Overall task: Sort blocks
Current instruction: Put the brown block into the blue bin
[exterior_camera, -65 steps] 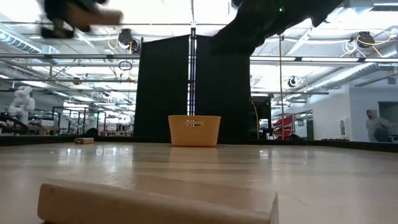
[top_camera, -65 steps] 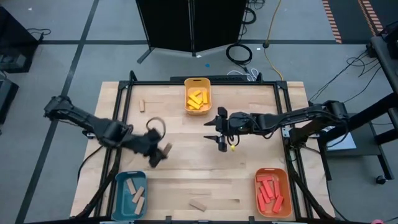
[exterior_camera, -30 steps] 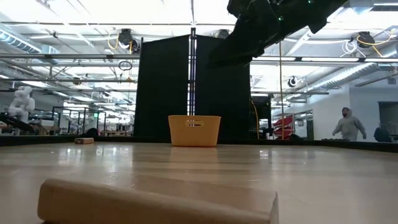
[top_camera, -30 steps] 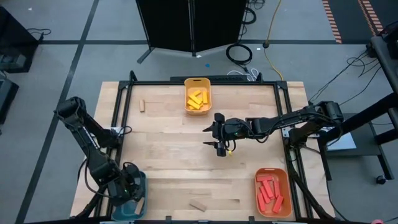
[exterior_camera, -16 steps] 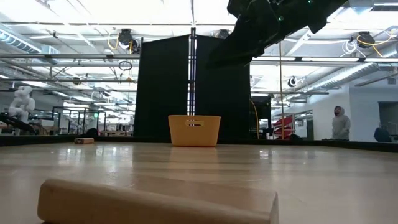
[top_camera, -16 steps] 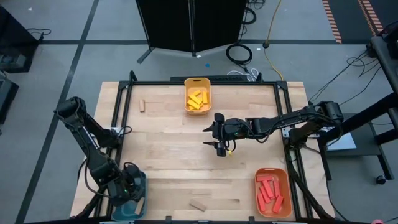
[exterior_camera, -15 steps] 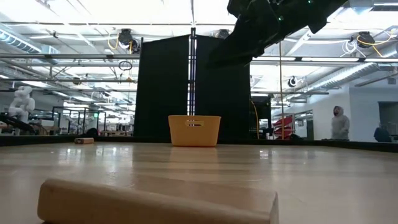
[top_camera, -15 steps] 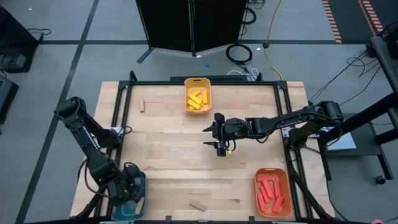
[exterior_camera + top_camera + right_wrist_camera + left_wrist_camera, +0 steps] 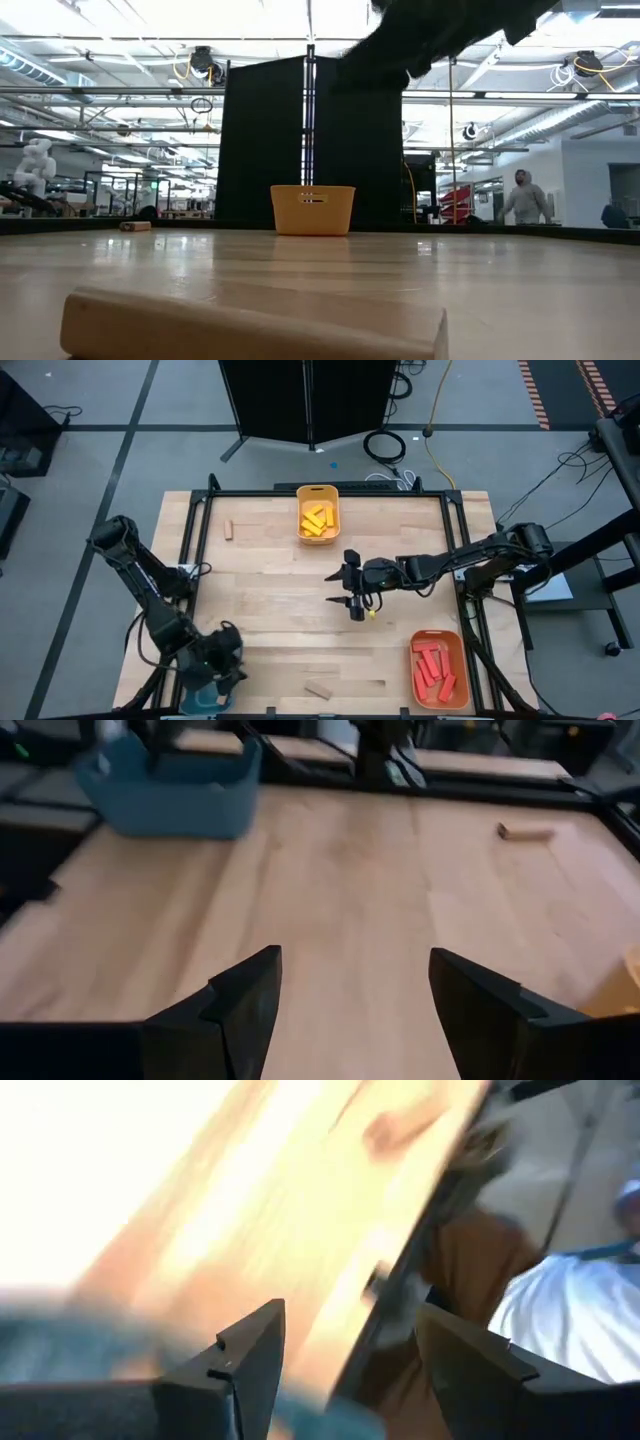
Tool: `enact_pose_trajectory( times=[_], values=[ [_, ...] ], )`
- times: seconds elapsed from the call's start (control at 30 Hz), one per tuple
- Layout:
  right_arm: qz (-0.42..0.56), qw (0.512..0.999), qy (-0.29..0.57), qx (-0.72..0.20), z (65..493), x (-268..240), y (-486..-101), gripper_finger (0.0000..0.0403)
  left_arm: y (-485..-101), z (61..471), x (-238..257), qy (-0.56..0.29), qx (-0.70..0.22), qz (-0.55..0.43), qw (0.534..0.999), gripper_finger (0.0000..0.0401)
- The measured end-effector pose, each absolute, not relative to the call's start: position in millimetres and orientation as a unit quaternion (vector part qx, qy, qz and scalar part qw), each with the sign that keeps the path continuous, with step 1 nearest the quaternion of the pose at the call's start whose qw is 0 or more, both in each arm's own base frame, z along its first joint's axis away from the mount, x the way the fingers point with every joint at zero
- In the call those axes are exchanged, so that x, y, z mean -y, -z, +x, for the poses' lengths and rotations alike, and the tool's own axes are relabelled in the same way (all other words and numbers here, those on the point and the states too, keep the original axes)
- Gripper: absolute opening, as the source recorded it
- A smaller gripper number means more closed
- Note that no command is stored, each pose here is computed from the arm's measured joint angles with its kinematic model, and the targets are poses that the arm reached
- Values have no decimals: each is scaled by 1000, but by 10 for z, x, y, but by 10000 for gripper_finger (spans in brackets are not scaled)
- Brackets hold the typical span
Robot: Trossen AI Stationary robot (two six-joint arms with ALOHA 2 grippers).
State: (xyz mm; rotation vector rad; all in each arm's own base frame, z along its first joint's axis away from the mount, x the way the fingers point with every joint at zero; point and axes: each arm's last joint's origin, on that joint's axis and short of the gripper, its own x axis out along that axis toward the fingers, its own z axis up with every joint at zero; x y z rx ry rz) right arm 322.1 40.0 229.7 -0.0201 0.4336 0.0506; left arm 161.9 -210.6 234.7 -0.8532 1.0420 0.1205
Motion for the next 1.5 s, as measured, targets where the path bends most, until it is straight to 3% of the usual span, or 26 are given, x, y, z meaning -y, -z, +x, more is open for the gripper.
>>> enact_pose_trajectory(
  times=[0.2,0.47,0.7,0.9,1.1,1.5],
  values=[
    [19,980,-66,-185,3192,-713,-2357,226,-2420,1947,1926,-13,-405,-297,864,219],
    [102,963,-105,-225,3043,-1140,-2306,208,-2410,2170,1656,14,-401,-144,905,219],
    [113,956,-156,-219,3123,-1643,-2419,191,-2409,2205,1610,62,-399,-31,915,219],
    [90,948,-88,-291,3557,-1994,-2420,177,-2403,2191,1637,121,-416,-16,901,219],
    [146,910,-9,-389,3943,-2141,-2345,171,-2398,2131,1716,192,-434,-10,880,219],
    [157,854,64,-491,4339,-2365,-2170,171,-2624,1852,1492,147,-425,54,891,219]
  ],
)
